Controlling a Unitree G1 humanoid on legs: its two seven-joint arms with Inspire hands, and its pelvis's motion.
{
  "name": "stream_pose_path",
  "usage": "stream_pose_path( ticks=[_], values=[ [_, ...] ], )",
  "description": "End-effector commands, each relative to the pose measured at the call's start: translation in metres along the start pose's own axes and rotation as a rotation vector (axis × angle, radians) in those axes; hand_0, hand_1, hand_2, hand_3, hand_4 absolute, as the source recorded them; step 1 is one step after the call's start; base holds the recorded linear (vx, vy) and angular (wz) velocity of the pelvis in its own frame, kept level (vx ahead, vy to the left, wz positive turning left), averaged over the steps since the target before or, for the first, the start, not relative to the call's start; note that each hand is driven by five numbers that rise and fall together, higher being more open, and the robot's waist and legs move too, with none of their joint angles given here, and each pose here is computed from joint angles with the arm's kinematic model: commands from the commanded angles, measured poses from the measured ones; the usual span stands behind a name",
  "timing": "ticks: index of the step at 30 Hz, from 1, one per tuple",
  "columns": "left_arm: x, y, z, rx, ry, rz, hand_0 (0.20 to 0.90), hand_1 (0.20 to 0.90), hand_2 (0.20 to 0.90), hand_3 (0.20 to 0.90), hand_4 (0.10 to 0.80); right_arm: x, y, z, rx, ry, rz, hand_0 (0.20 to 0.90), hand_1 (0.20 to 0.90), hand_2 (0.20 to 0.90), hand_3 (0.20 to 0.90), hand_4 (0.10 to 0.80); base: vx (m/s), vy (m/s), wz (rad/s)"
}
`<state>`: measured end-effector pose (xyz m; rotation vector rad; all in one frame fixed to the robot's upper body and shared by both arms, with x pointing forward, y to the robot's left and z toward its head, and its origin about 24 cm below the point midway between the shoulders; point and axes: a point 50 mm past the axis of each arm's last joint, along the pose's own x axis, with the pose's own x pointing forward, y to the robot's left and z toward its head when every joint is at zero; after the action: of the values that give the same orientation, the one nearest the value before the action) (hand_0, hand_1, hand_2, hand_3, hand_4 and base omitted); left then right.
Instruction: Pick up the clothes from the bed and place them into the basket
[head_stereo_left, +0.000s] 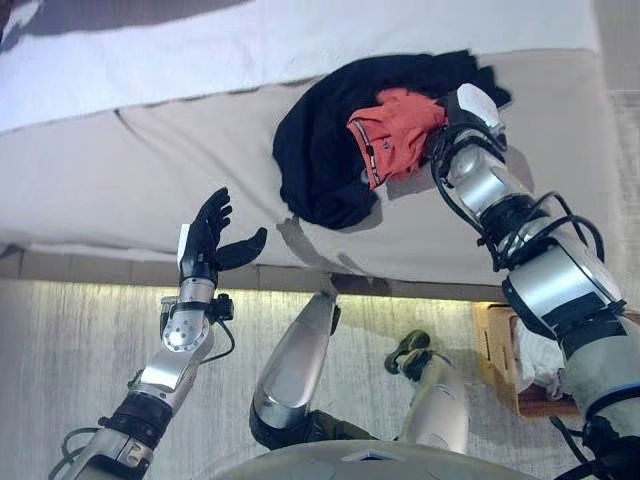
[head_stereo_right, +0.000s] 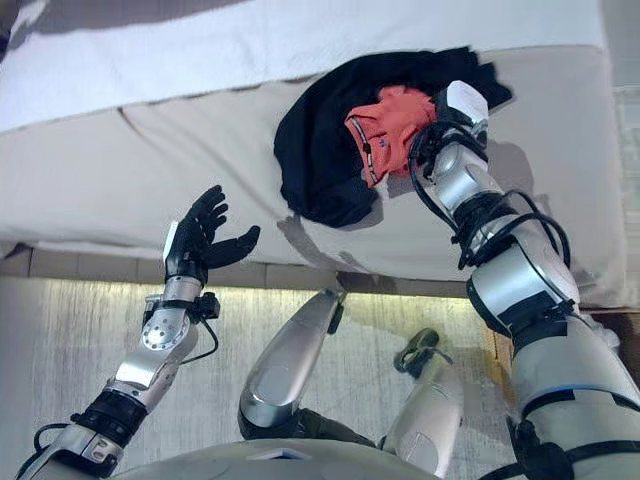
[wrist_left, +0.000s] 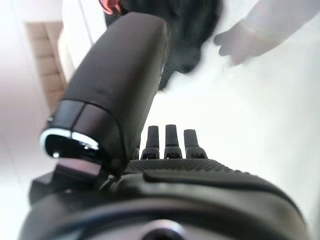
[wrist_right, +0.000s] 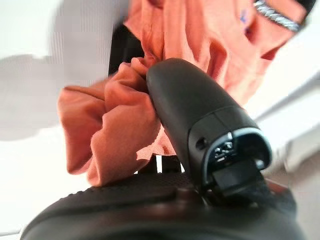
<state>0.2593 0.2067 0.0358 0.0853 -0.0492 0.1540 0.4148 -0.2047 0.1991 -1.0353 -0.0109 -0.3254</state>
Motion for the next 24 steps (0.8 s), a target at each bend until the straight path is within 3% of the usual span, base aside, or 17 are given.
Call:
stream_pose_path(
  ticks=[1,18,24],
  values=[
    [0.007,0.01,0.023,0.034,-0.133,0.06,0.9,0.9,0.9,0.9,0.8,0.004,-0.073,0.029,0.08,-0.181,-0.28,0.3,0.3,0.3,0.2,0.1,0.012,-0.027,-0.13],
    [0.002,0.013,-0.01,0.085,0.015,0.015,0.9,0.9,0.9,0.9,0.8,0.0,-0.136,-0.024,0.16,-0.098,-0.392,0.3,0.3,0.3,0.2,0.1,0.06,-0.006,-0.13],
    [0.004,0.01,-0.013,0.054,0.039,-0.011,0.9,0.9,0.9,0.9,0.8,-0.005,-0.126,-0.043,0.179,-0.059,-0.357,0.3,0.3,0.3,0.2,0.1,-0.003,0.003,-0.18]
  ],
)
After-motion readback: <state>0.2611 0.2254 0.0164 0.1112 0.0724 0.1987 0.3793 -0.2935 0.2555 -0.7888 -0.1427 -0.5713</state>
